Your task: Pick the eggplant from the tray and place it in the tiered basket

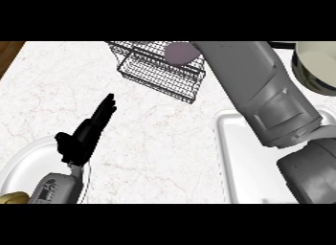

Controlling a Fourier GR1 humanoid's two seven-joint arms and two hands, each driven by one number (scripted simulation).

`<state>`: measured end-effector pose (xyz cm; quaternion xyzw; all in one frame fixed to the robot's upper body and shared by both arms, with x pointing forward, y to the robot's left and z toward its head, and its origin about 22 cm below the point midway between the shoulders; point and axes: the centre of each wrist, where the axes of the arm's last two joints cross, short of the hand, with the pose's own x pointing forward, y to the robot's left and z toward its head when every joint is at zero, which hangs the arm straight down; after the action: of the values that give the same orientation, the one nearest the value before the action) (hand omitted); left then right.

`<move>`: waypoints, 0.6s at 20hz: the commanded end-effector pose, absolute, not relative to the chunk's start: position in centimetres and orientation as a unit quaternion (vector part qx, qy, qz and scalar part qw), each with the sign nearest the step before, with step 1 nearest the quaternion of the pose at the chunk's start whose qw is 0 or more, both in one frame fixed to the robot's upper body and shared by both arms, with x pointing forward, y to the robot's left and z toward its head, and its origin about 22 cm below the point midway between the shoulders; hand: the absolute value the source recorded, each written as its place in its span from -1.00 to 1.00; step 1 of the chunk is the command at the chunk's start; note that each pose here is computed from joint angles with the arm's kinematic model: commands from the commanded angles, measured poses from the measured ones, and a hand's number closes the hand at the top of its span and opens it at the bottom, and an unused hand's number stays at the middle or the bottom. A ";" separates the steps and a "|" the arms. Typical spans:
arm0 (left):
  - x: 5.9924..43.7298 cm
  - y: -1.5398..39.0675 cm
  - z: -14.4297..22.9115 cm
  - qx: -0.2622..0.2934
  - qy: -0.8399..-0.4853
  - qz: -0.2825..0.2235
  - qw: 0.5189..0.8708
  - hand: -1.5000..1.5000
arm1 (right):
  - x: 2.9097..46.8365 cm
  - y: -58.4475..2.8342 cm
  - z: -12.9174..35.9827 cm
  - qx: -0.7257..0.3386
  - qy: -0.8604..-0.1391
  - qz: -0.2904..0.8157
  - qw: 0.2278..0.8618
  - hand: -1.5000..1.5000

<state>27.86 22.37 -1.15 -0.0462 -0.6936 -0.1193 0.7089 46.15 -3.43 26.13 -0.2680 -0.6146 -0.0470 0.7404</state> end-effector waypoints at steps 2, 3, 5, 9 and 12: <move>27.1 22.8 -2.2 -0.030 -0.688 -0.101 0.718 0.00 | 47.2 -7.4 26.9 -0.354 -0.632 -0.135 0.676 -1.00; 27.2 23.0 -1.5 -0.034 -0.693 -0.107 0.712 0.00 | 47.2 -7.8 27.5 -0.352 -0.639 -0.153 0.667 -1.00; 26.0 23.7 -1.9 -0.038 -0.687 -0.095 0.720 0.00 | 47.5 -10.0 27.0 -0.345 -0.645 -0.185 0.656 -1.00; 26.1 26.2 -1.9 -0.013 -0.683 -0.084 0.725 0.00 | 47.2 -14.1 27.1 -0.331 -0.669 -0.204 0.634 -1.00; 25.5 26.4 -2.1 -0.016 -0.682 -0.076 0.727 0.00 | 46.6 -18.4 26.4 -0.323 -0.672 -0.222 0.629 -1.00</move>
<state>26.14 24.82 -2.08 -0.0206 -0.6829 -0.0862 0.7251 47.26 -14.15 27.05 -0.3219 -0.6633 -0.1944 0.6470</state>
